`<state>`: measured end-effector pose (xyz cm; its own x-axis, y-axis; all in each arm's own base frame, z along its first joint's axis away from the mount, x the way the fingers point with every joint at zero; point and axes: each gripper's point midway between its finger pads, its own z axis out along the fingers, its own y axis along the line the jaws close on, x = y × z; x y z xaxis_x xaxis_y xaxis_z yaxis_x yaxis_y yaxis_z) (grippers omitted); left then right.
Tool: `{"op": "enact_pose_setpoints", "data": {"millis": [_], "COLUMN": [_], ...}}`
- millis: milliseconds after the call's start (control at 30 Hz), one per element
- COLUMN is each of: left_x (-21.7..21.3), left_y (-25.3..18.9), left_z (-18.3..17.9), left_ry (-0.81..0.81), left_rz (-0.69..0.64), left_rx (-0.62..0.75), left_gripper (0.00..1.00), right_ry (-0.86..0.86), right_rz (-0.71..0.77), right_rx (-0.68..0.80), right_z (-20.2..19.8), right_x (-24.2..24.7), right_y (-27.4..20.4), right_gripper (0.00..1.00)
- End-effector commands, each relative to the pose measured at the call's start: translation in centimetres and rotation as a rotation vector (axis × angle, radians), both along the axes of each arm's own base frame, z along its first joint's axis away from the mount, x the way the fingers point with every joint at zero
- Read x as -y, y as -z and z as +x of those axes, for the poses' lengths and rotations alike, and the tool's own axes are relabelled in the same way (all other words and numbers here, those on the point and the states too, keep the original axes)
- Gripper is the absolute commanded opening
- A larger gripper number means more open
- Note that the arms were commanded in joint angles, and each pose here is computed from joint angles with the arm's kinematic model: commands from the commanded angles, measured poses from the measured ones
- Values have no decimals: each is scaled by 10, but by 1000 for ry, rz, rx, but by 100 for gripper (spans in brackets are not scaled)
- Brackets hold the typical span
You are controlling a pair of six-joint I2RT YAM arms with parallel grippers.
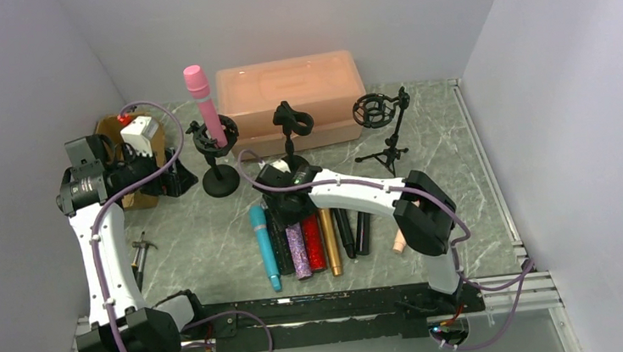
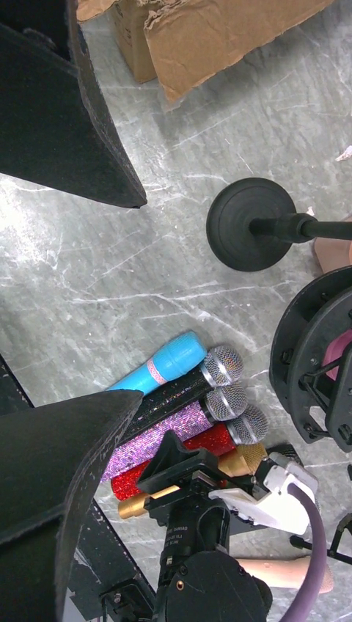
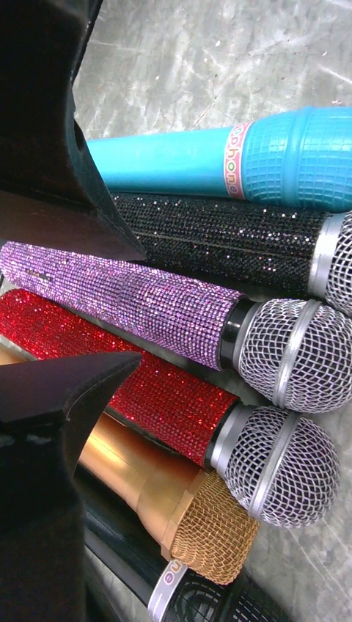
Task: Attach the microphones to the stand
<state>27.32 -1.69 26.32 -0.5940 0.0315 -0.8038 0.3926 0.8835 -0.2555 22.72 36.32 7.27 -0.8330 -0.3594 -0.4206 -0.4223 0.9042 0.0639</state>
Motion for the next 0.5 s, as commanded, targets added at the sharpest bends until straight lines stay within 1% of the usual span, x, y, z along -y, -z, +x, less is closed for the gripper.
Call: {"op": "enact_pose_setpoints", "data": {"millis": [0,67,133,467], "left_x": [3,3,4,1], "left_y": [-14,-13,-12,-14], "left_z": [1,0,-1,0], "left_ry": [28,29,38,37], "left_rz": [0,0,-1,21], "left_rx": [41,40,38,35], "left_gripper": [99,98,94,96], "right_ry": [17,18,22,41], "right_rz": [31,30,37,31], "right_rx": [25,23,16,2], "right_z": [8,9,10,13], "right_x": [-6,-7,-8,-7], "right_y": [-4,2,8,27], "right_gripper": [51,51,51,49]}}
